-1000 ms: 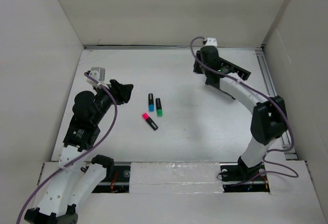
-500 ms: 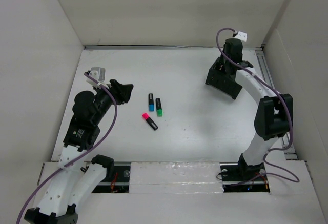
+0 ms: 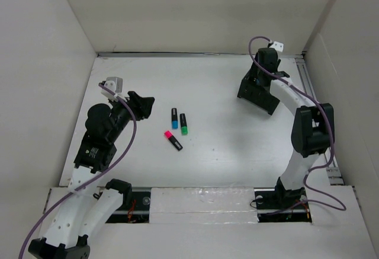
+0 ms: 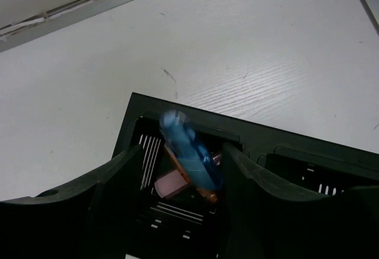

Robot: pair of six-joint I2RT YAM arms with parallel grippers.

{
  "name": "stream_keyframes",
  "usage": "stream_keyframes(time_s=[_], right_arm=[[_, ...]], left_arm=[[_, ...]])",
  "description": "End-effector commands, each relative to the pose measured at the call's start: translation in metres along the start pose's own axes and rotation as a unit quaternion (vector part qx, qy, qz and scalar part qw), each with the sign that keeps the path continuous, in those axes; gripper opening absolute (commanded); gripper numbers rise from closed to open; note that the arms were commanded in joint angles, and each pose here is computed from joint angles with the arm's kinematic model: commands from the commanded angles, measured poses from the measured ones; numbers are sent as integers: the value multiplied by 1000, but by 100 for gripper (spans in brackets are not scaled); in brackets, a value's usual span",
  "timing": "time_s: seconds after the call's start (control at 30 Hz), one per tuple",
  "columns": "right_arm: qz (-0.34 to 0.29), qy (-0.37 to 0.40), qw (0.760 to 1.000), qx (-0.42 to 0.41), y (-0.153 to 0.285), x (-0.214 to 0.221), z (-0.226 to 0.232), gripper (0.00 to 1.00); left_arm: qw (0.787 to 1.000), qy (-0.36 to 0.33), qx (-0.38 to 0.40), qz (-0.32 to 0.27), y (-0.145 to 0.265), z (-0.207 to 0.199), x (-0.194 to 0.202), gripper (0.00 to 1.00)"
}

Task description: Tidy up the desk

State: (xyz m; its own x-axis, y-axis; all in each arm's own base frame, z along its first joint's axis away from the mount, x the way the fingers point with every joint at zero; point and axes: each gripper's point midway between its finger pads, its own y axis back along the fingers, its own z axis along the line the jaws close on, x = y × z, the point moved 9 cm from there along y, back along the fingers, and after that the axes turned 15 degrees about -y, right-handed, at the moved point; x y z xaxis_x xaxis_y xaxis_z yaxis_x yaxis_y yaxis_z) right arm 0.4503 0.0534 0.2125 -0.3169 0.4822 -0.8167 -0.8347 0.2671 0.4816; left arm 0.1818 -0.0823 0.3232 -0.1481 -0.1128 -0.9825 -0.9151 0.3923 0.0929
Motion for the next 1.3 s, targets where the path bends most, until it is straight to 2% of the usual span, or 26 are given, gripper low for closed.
stream_keyframes(time_s=[0.0, 0.17, 0.2, 0.27, 0.3, 0.33, 0.37, 0.4, 0.47, 0.5, 0.53, 0.57, 0.6, 0.7, 0.83, 1.07, 1.27], right_arm=[[-43, -27, 998, -42, 28, -28, 16, 62], [-61, -27, 990, -125, 73, -24, 53, 63], [-53, -18, 990, -131, 76, -14, 56, 58], [-43, -15, 986, -157, 92, 1, 71, 38], [-28, -11, 986, -165, 94, 15, 72, 25], [3, -1, 981, -194, 99, 30, 77, 6], [11, 3, 972, -236, 108, 44, 93, 1], [36, 16, 968, -247, 110, 65, 95, 0], [73, 40, 958, -276, 120, 95, 106, 0], [102, 64, 950, -288, 129, 126, 116, 1], [113, 77, 946, -293, 134, 139, 120, 6], [124, 90, 944, -293, 138, 153, 123, 13], [139, 112, 937, -300, 147, 174, 129, 31], [157, 147, 926, -310, 157, 200, 134, 59], [188, 184, 916, -304, 160, 238, 138, 63], [206, 212, 918, -264, 146, 261, 141, 57], [201, 222, 917, -264, 149, 269, 149, 55]], left_arm=[[1000, -7, 3, -19, -2, 0, -6, 49], [1000, -7, 2, -16, -2, 0, -5, 49], [1000, -7, 2, -20, -2, 0, -6, 49], [1000, -7, -1, -18, -2, 1, -6, 49], [1000, -7, -1, -16, -3, 1, -5, 49], [1000, -6, 1, -16, -3, 1, -5, 49], [1000, -7, 2, -15, -3, 1, -5, 49], [1000, -6, 1, -18, -3, 1, -5, 49], [1000, -6, -2, -14, -4, 1, -4, 49], [1000, -6, -2, -12, -4, 1, -4, 49], [1000, -6, 0, -12, -4, 1, -4, 49], [1000, -7, 1, -15, -3, 1, -5, 49], [1000, -7, -1, -16, -3, 1, -5, 49], [1000, -6, -4, -11, -4, 2, -3, 49], [1000, -6, 1, -13, -5, 1, -4, 49], [1000, -7, -1, -15, -3, 1, -5, 49], [1000, -6, 7, -15, -3, 0, -4, 49]])
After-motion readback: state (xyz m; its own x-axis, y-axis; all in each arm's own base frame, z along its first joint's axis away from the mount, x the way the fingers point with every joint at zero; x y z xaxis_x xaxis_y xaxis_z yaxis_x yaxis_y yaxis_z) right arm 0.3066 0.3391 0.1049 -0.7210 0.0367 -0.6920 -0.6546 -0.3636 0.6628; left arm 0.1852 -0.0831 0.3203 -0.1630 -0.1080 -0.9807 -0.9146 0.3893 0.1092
